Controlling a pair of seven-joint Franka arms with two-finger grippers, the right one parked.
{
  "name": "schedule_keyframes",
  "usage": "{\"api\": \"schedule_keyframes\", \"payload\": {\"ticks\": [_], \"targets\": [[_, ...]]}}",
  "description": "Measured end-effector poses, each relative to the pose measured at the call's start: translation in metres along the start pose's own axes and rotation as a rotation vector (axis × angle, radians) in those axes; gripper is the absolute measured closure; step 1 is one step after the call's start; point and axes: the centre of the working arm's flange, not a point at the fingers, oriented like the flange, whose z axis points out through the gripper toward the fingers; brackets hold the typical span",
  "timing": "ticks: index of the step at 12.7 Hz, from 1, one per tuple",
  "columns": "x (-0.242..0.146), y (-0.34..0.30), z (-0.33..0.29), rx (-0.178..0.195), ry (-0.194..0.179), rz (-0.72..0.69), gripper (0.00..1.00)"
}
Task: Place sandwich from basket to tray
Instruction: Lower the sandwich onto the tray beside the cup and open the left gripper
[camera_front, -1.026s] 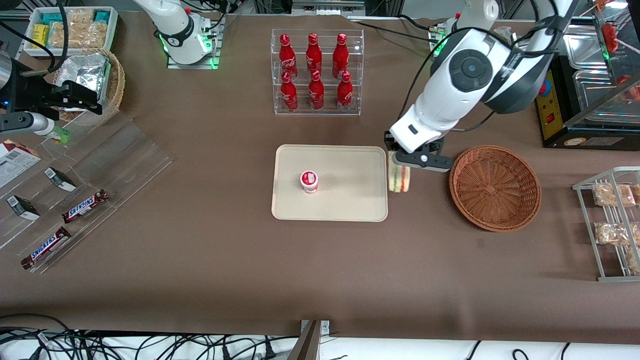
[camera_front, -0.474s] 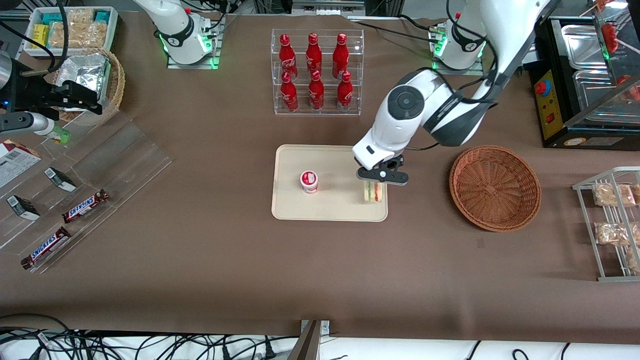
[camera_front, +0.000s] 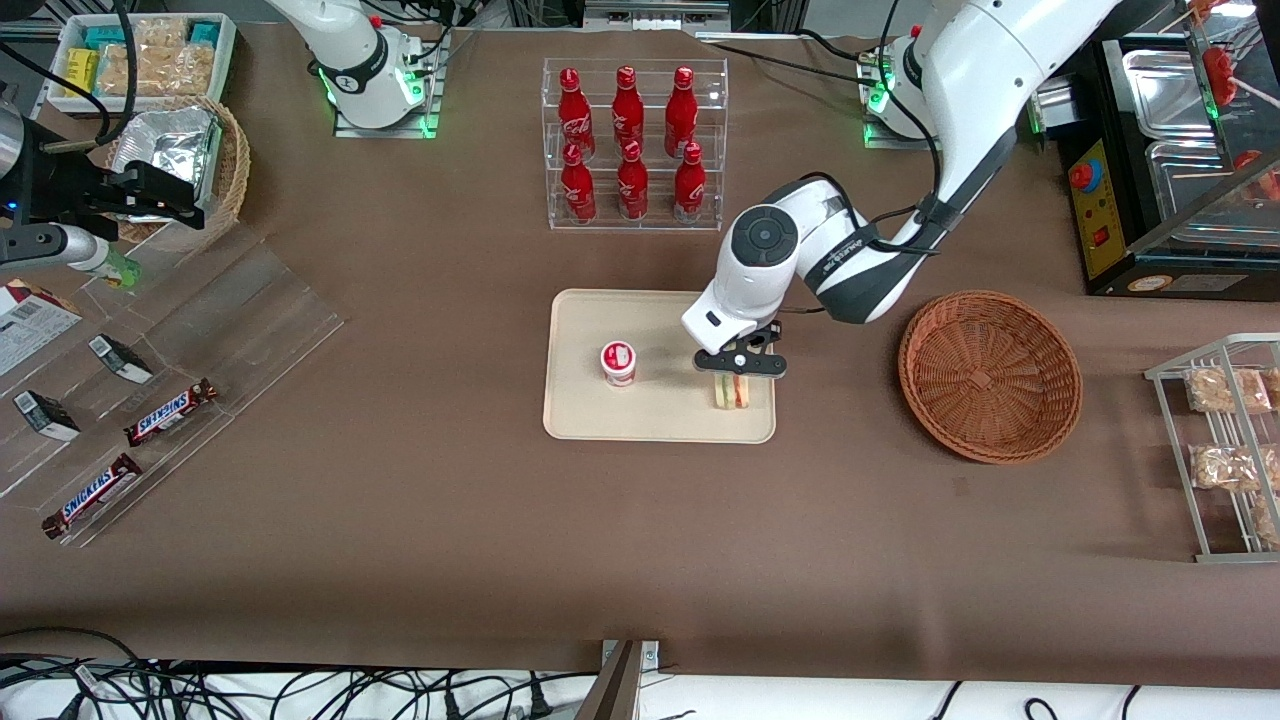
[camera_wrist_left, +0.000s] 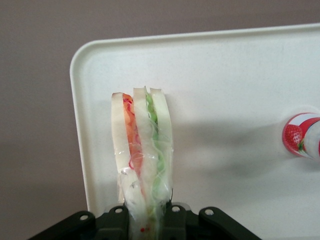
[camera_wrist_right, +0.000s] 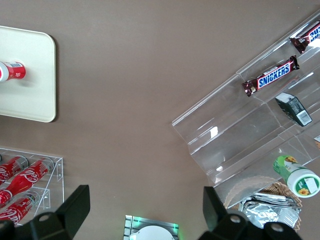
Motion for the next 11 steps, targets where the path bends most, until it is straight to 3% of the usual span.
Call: {"api": "schedule_keyframes", "payload": {"ticks": [7,8,11], "targets": [[-0.005,0.004,0.020,0.013,-0.020,0.023,0.85],[-0.006,0.005,0.021,0.013,-0.020,0.024,0.78],[-0.005,0.003,0.020,0.029,-0.028,-0.022,0.47]]}}
